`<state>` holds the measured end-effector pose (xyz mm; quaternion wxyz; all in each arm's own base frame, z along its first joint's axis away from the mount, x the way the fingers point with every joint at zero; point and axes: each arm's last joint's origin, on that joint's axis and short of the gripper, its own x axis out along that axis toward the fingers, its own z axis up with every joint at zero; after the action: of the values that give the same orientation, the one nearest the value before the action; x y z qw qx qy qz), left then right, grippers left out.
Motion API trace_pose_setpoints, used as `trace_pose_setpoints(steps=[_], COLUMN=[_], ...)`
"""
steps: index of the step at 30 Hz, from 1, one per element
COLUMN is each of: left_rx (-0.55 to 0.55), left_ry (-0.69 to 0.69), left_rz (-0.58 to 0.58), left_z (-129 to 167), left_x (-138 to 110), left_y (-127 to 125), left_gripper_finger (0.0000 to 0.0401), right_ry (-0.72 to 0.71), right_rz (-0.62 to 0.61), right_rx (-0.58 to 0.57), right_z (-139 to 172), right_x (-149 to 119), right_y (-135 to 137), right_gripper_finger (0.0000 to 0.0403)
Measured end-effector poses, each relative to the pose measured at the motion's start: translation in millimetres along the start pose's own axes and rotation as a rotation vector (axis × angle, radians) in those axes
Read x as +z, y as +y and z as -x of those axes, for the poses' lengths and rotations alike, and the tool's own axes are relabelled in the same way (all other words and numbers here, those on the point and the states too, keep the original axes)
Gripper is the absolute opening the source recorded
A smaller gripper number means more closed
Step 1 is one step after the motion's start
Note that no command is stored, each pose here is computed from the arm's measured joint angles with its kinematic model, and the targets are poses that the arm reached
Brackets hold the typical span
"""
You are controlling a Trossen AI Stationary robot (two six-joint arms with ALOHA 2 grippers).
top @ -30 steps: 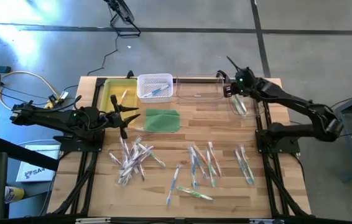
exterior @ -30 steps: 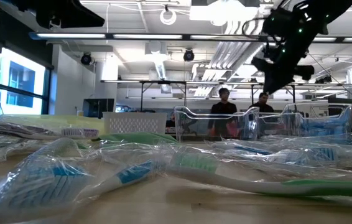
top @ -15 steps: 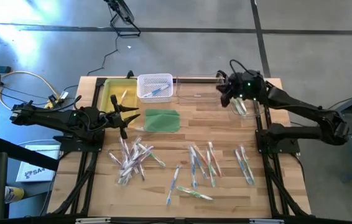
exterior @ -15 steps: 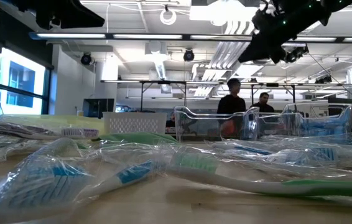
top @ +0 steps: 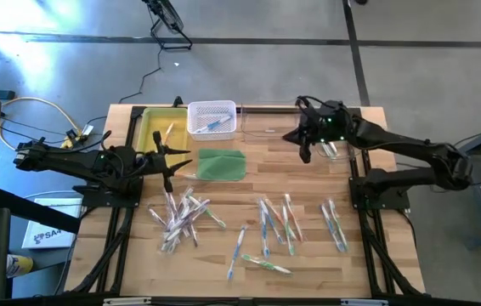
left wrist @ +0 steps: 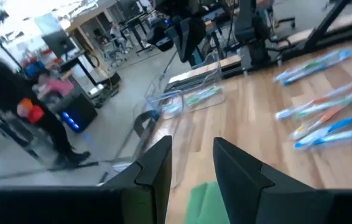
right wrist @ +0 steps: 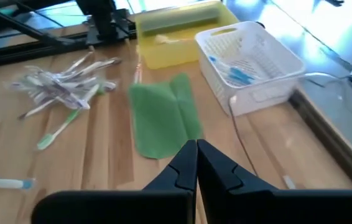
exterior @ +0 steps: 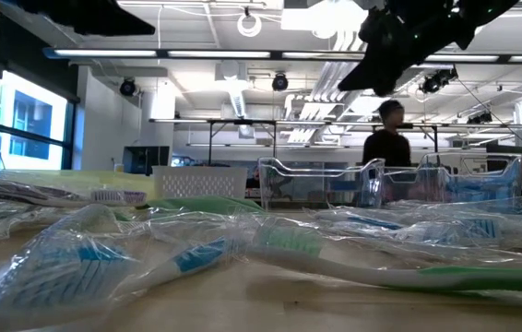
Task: Pick & Place Toothbrushes
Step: Put the orange toothbrush into the yellow bin
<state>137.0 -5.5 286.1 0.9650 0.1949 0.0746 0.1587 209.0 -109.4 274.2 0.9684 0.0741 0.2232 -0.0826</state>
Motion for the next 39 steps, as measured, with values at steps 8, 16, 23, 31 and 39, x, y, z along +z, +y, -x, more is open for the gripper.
trace_pose_setpoints(steps=[8, 16, 23, 31, 39], left_rx=[-0.017, -0.187, -0.24, -0.388, -0.407], left_ry=[0.03, 0.025, 0.121, 0.221, 0.354], left_rz=[0.111, 0.233, 0.313, 0.393, 0.422], left_z=[0.0, -2.5, -17.8, -30.0, -30.0], left_x=[-3.2, -4.3, -11.4, -20.0, -31.3], left_y=[-1.5, -8.7, -21.4, -36.3, -41.4], left_gripper_finger=[0.0113, 0.0113, 0.0113, 0.0113, 0.0113], right_ry=[-0.018, -0.045, -0.076, -0.051, -0.058], right_rz=[0.007, 0.064, 0.072, 0.06, 0.065], right_rx=[0.051, 0.137, 0.134, 0.137, 0.129], right_z=[-25.4, -41.0, -57.2, -70.7, -72.1], right_x=[-1.9, -3.6, -5.6, -13.2, -13.1], right_y=[-7.4, -10.4, -16.0, -20.3, -21.0], right_gripper_finger=[0.0002, 0.0002, 0.0002, 0.0002, 0.0002])
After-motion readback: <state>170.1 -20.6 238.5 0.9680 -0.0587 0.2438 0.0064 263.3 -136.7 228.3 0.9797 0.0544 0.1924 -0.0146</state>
